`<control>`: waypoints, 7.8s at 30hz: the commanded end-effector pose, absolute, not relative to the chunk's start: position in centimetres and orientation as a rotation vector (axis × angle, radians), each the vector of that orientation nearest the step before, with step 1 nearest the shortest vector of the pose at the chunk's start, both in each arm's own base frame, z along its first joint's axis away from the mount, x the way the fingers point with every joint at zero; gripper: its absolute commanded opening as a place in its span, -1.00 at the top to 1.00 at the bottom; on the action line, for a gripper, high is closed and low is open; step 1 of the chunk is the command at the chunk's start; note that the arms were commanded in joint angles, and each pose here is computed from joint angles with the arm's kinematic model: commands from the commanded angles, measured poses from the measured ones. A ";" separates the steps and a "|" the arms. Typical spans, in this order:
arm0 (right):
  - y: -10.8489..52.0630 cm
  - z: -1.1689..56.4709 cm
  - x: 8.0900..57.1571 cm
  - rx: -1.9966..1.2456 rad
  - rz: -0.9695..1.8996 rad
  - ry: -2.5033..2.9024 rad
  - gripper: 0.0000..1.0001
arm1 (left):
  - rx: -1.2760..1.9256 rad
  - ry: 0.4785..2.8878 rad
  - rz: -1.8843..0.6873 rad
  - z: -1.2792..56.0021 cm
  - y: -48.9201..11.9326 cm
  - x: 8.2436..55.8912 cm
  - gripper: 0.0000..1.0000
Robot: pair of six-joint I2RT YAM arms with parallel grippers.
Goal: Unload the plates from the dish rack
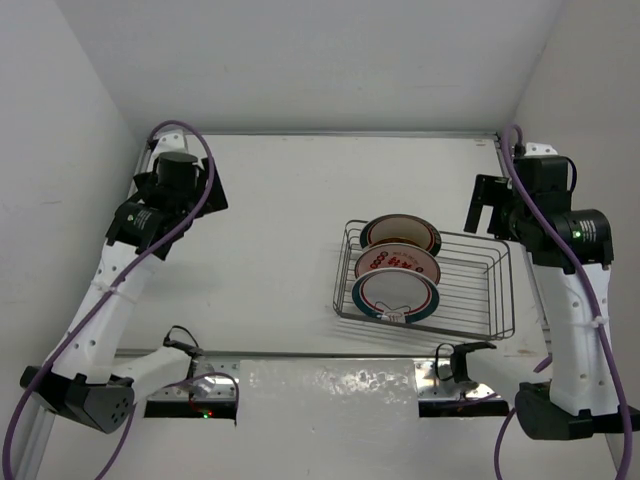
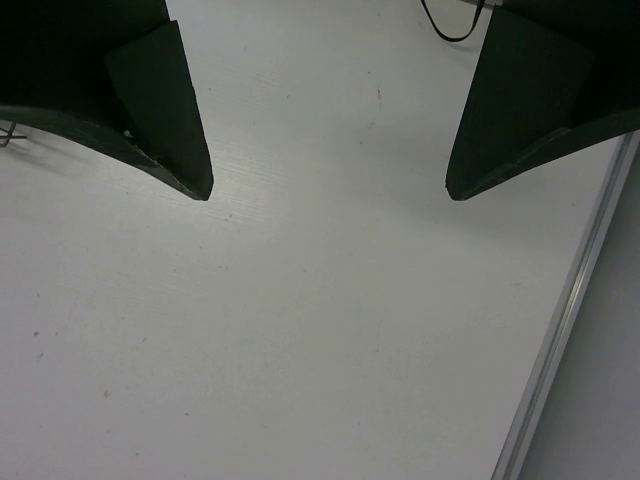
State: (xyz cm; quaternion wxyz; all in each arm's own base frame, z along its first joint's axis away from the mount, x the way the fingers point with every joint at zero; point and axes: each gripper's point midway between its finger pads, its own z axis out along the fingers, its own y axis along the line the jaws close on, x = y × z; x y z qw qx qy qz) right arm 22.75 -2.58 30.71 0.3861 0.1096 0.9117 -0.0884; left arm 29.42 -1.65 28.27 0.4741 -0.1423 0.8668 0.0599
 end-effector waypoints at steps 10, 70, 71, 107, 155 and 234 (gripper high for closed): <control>-3.7 31.2 21.6 0.324 -0.294 2.312 -0.98 | -0.121 2.114 -0.118 30.4 -7.3 31.5 -1.00; -3.7 31.0 22.2 0.289 -0.328 2.363 -0.98 | 1.286 1.472 -0.120 32.8 -42.6 23.3 1.00; -3.7 31.2 22.3 0.293 -0.331 2.357 -0.98 | 1.258 1.461 -0.124 34.0 -42.3 23.3 1.00; 0.9 30.0 24.2 0.331 0.036 2.271 -0.98 | -0.798 2.059 -0.779 10.7 -2.5 54.6 0.51; -2.5 33.6 21.6 0.287 -0.194 2.242 -0.98 | 1.322 1.735 -0.598 24.6 -45.8 28.9 -0.27; 0.4 29.4 23.6 0.344 0.016 2.240 -0.98 | -0.627 1.968 -0.882 21.4 -4.9 57.0 1.00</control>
